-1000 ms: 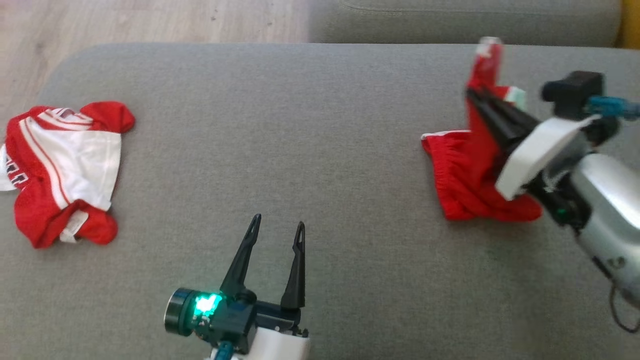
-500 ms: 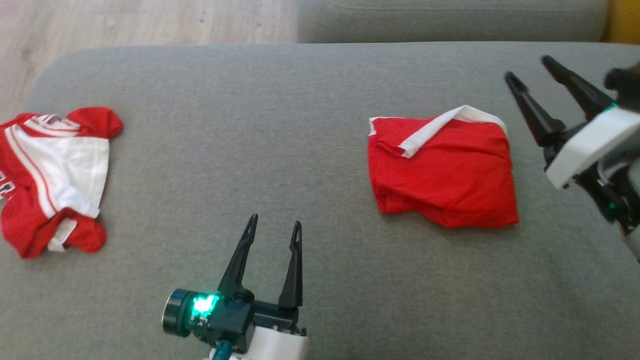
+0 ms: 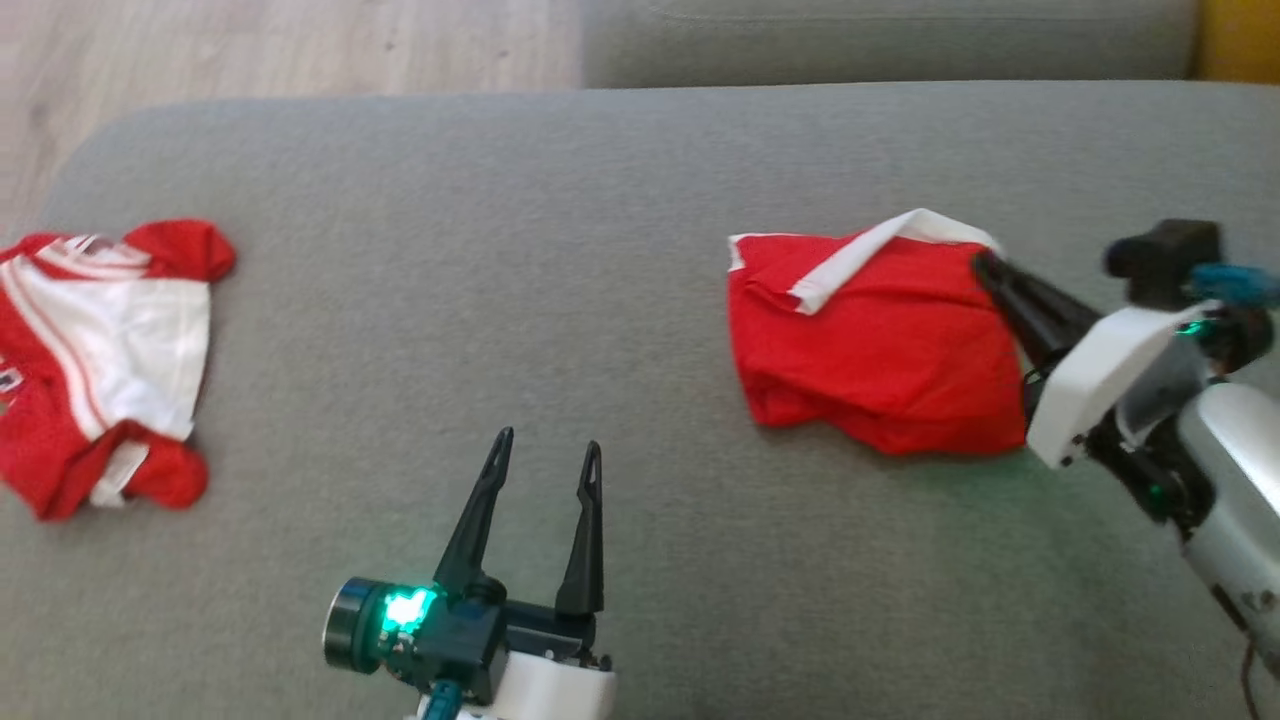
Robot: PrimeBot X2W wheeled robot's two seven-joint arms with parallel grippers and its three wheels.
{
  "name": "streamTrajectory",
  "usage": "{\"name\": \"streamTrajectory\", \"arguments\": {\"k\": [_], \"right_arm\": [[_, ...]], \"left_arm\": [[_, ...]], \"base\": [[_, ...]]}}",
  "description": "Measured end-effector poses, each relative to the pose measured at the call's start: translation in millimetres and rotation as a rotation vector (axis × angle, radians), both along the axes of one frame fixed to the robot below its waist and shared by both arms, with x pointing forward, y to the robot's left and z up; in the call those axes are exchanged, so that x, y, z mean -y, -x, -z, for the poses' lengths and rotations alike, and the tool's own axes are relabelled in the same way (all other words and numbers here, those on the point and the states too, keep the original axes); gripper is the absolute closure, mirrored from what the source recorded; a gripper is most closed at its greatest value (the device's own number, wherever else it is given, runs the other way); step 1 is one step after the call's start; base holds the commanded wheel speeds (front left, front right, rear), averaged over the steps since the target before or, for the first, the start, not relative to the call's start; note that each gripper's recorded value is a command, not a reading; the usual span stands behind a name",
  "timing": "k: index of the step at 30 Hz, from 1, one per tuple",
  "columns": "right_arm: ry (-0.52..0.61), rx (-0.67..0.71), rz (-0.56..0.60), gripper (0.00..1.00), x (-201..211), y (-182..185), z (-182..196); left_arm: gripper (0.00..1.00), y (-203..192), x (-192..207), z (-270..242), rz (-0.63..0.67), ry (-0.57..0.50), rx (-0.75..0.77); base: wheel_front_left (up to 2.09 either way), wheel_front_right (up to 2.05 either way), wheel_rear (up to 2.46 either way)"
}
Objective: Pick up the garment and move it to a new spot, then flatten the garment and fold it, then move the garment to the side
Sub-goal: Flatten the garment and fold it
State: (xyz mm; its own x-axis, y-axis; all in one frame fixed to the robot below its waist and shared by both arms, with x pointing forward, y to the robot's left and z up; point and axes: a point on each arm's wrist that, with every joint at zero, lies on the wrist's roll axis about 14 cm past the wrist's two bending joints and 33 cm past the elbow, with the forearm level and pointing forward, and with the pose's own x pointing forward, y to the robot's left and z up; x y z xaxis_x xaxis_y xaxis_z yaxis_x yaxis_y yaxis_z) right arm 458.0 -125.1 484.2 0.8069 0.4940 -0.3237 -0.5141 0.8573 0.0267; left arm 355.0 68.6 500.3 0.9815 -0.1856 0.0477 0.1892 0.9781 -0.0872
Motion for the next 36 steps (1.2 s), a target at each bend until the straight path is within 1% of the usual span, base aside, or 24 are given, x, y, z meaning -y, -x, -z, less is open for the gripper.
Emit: {"name": "streamTrajectory", "arguments": {"k": [3,4,5,9,12,15,19,22,24,26,28,31,33,34,35,36], "right_arm": [[0.04,-0.091,-0.045,1.0,-15.4,-1.0,20.9],[0.075,-0.154,-0.068,1.0,-22.9,-5.3,33.7],[0.089,-0.186,-0.077,1.0,-26.2,-7.6,39.6],[0.139,-0.284,-0.112,1.0,-38.4,-16.0,61.9],[0.193,-0.356,-0.13,1.0,-39.6,-19.2,80.7],[0.217,-0.397,-0.143,1.0,-43.9,-22.7,93.4],[0.218,-0.422,-0.168,1.0,-55.8,-24.9,102.8],[0.216,-0.409,-0.172,1.0,-61.2,-32.0,105.1],[0.198,-0.363,-0.169,1.0,-65.6,-42.8,100.2],[0.169,-0.269,-0.161,1.0,-70.1,-59.6,87.9],[0.104,-0.157,-0.139,1.0,-76.2,-77.4,66.8],[0.021,-0.039,-0.112,1.0,-83.3,-87.8,40.3],[-0.032,0.027,-0.094,0.66,-84.6,-87.9,25.2],[-0.049,0.051,-0.085,0.55,-83.1,-86.7,19.1],[-0.065,0.072,-0.074,0.02,-80.4,-85.1,12.8],[-0.077,0.089,-0.06,0.0,-75.8,-83.2,7.3]], "left_arm": [[0.0,1.8,-5.6,3.6,-0.02,0.003,-0.014],[0.0,2.8,-11.7,5.9,-0.041,0.009,-0.025],[0.0,3.8,-13.8,7.1,-0.048,0.013,-0.031],[0.0,8.1,-23.1,11.7,-0.082,0.021,-0.053],[0.0,8.9,-31.9,12.4,-0.111,0.015,-0.057],[0.0,11.5,-40.8,12.8,-0.141,0.064,-0.074],[0.0,14.2,-52.4,11.5,-0.181,0.088,-0.077],[0.0,13.1,-56.3,9.5,-0.191,0.083,-0.07],[0.0,12.6,-58.2,9.4,-0.196,0.079,-0.07],[0.0,12.2,-58.7,10.1,-0.198,0.075,-0.072],[0.0,11.2,-58.0,9.0,-0.194,0.073,-0.068],[0.0,12.6,-57.3,8.1,-0.19,0.059,-0.061],[0.0,13.7,-57.8,7.8,-0.19,0.051,-0.057],[0.0,13.7,-58.5,6.7,-0.19,0.046,-0.052],[0.0,13.6,-58.7,5.2,-0.19,0.047,-0.046],[0.0,14.1,-58.9,4.3,-0.19,0.046,-0.042]], "base": [[0.0,0.0,0.0],[0.0,0.0,0.0],[0.0,0.0,0.0],[0.0,0.0,0.0],[0.0,0.0,0.0],[0.0,0.0,0.0],[0.0,0.0,0.0],[0.0,0.0,0.0],[0.0,0.0,0.0],[0.0,0.0,0.0],[0.0,0.0,0.0],[0.0,0.0,0.0],[0.0,0.0,0.0],[0.0,0.0,0.0],[0.0,0.0,0.0],[0.0,0.0,0.0]]}}
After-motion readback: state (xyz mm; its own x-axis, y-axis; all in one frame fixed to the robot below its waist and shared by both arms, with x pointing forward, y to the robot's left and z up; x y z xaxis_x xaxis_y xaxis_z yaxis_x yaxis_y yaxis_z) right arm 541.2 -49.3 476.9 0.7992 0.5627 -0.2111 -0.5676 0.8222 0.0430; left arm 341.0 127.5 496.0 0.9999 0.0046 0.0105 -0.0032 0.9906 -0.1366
